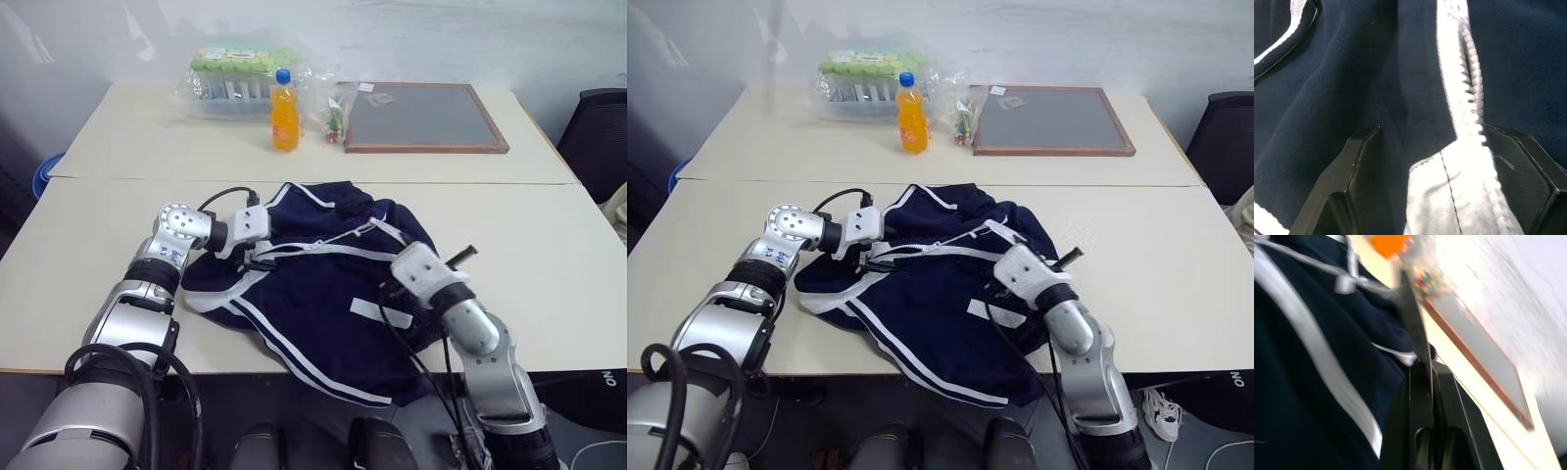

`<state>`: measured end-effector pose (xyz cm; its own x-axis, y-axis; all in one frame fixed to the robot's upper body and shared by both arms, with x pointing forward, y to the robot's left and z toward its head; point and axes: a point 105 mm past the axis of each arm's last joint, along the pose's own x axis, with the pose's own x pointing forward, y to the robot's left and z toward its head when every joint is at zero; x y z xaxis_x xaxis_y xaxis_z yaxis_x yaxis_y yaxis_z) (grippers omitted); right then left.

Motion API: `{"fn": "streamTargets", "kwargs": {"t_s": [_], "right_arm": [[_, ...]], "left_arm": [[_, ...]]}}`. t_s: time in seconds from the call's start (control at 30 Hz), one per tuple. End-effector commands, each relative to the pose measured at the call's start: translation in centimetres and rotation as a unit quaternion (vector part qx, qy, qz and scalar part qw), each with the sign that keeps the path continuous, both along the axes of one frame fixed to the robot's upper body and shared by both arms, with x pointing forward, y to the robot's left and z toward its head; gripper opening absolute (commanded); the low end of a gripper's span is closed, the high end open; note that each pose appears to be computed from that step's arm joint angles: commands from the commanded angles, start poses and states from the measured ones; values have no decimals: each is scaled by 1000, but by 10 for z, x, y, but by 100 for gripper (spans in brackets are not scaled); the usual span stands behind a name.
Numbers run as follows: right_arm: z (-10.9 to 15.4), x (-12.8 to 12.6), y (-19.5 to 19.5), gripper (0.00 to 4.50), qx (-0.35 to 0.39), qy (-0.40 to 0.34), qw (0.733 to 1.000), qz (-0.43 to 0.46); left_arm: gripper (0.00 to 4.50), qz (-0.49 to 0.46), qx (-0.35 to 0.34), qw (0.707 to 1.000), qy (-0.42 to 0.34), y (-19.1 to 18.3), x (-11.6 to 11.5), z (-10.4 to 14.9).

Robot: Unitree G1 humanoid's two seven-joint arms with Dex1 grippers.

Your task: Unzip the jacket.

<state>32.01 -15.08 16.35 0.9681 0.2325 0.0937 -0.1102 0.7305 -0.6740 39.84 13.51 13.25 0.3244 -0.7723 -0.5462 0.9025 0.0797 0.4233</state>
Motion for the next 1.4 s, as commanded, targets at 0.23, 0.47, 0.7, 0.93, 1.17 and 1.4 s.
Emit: {"fn": "streamTargets", "kwargs": {"t_s": [0.23, 0.47, 0.7, 0.93, 1.17, 1.4], "right_arm": [[16, 3, -127, 5, 95, -11, 973, -210], [22, -7, -235, 5, 105, -13, 938, -330], [9, 22, -203, 5, 131, 80, 970, -187], [-3, 23, -135, 124, 53, 246, 963, 91], [40, -3, -160, 355, 31, 334, 923, 189], [84, -30, -194, 446, 84, 376, 900, 204]], "left_arm": [[348, 35, 34, 998, 36, 26, -5, -23], [348, 46, 25, 998, 31, 34, -5, -18], [348, 54, -6, 998, 34, 35, -5, -11], [402, 44, -49, 996, 61, 51, -16, 11], [450, 49, -77, 992, 82, 96, -55, 64], [450, 97, -61, 992, 51, 143, -99, 121]]}}
